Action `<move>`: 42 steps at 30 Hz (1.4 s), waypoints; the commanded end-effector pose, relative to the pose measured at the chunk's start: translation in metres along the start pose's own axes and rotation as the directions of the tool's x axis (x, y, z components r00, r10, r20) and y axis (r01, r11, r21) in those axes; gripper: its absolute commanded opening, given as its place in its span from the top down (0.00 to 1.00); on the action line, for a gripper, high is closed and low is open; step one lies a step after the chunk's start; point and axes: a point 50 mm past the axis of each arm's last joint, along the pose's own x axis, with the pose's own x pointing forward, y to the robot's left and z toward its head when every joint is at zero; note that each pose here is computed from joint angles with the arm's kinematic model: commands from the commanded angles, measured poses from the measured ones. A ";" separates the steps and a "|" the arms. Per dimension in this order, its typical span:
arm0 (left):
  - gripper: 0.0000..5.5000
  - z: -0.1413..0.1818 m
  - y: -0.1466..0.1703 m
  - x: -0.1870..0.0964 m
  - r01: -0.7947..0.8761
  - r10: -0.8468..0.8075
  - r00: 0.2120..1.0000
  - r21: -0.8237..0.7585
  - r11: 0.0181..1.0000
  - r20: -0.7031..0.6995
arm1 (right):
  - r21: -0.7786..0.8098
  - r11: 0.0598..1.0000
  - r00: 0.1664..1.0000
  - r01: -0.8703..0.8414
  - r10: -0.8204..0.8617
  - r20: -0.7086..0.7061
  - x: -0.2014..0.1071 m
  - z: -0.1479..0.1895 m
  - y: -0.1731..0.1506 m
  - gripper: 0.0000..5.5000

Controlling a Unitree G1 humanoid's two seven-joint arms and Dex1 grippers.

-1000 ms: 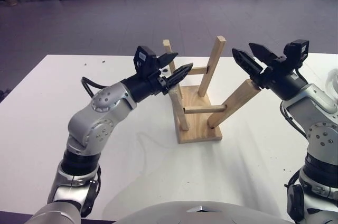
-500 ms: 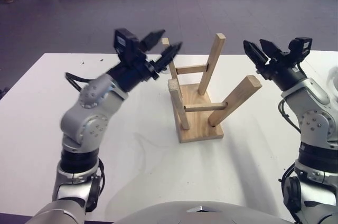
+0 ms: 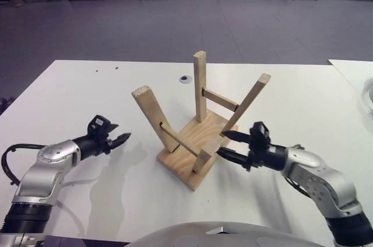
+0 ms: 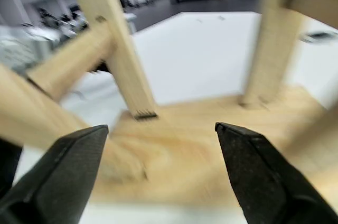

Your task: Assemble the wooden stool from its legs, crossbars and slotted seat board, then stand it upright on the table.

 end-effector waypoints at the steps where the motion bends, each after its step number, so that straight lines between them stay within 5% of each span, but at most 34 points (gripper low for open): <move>1: 0.45 0.004 -0.026 -0.004 0.190 -0.186 0.981 0.089 0.978 -0.053 | -0.044 0.977 0.978 0.207 -0.208 -0.022 -0.020 0.001 -0.041 0.31; 7: 0.45 -0.006 -0.058 0.021 0.333 -0.302 0.937 0.194 0.923 -0.173 | -0.146 0.862 0.869 0.486 -0.494 -0.022 0.021 0.007 -0.125 0.31; 13: 0.45 -0.015 -0.076 0.044 0.376 -0.336 0.920 0.212 0.902 -0.201 | -0.356 0.888 0.887 0.291 -0.389 -0.248 0.062 -0.022 -0.137 0.31; 16: 0.45 -0.003 -0.063 0.073 0.234 -0.218 0.971 0.198 0.952 -0.101 | -0.327 0.927 0.920 0.182 -0.278 -0.276 0.040 -0.036 -0.130 0.31; 20: 0.45 0.016 -0.047 0.108 -0.003 0.000 0.994 0.024 1.000 0.108 | -0.327 0.898 0.898 0.295 -0.377 -0.227 0.002 -0.050 -0.118 0.31; 26: 0.45 -0.013 -0.041 0.061 -0.173 0.171 0.982 0.023 0.985 0.076 | -0.262 0.743 0.750 0.615 -0.655 -0.097 -0.022 -0.057 -0.078 0.31; 33: 0.45 -0.012 -0.116 0.056 0.108 -0.107 0.994 0.044 0.993 -0.015 | -0.209 0.812 0.815 0.545 -0.571 -0.094 0.002 -0.054 -0.054 0.31; 38: 0.45 0.047 -0.140 0.062 0.236 -0.219 0.958 -0.078 0.968 0.183 | -0.092 0.951 0.955 0.294 -0.297 -0.017 0.031 -0.015 0.003 0.31; 42: 0.45 0.088 -0.133 0.040 0.295 -0.267 0.916 -0.050 0.954 0.299 | -0.087 0.974 0.978 0.207 -0.205 0.029 0.023 0.029 0.022 0.31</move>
